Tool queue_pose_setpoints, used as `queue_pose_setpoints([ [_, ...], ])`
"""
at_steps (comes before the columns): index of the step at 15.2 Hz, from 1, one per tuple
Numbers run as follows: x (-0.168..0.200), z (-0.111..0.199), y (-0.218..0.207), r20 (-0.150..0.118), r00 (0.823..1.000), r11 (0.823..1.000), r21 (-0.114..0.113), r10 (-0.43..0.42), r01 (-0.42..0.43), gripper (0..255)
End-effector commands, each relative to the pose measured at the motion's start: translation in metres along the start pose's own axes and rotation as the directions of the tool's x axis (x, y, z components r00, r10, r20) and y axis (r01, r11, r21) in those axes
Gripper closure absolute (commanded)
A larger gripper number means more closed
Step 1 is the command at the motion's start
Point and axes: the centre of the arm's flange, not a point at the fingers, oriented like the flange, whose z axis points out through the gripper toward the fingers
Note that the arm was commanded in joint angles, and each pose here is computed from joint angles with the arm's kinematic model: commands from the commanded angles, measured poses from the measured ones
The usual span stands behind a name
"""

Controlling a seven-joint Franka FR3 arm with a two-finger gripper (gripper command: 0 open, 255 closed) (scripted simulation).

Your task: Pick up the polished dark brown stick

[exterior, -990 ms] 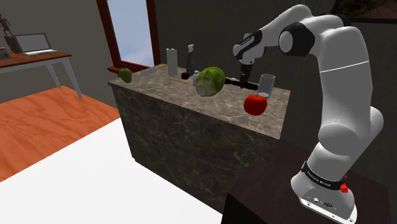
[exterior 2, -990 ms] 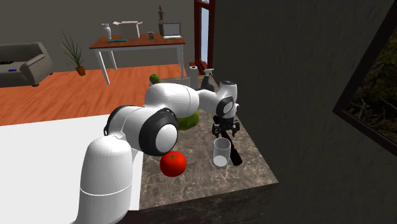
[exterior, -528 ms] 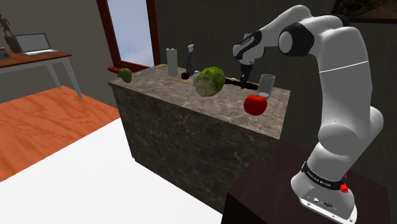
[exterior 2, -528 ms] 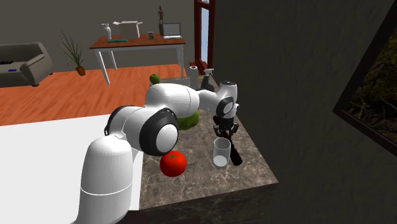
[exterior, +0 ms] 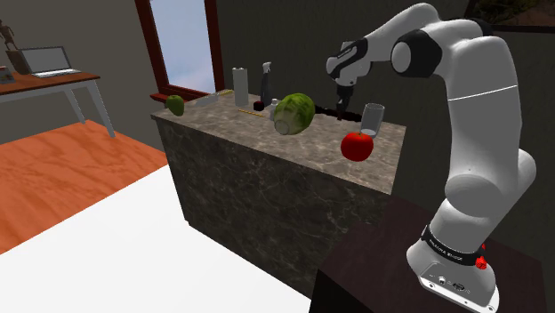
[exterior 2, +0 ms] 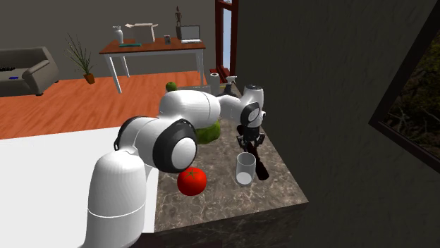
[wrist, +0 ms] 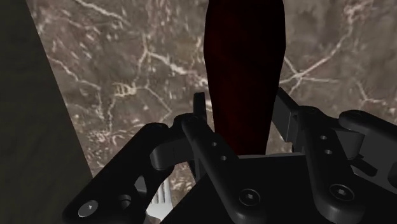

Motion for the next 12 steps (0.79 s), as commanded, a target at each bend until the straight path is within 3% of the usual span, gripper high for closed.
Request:
queue_pose_setpoints([
  [1, -0.001, -0.011, 0.0, 0.0, 1.0, 1.0, 0.0, 0.0, 0.0, 255],
  [12, -0.003, -0.059, 0.002, 0.0, 1.0, 1.0, 0.0, 0.0, 0.0, 255],
])
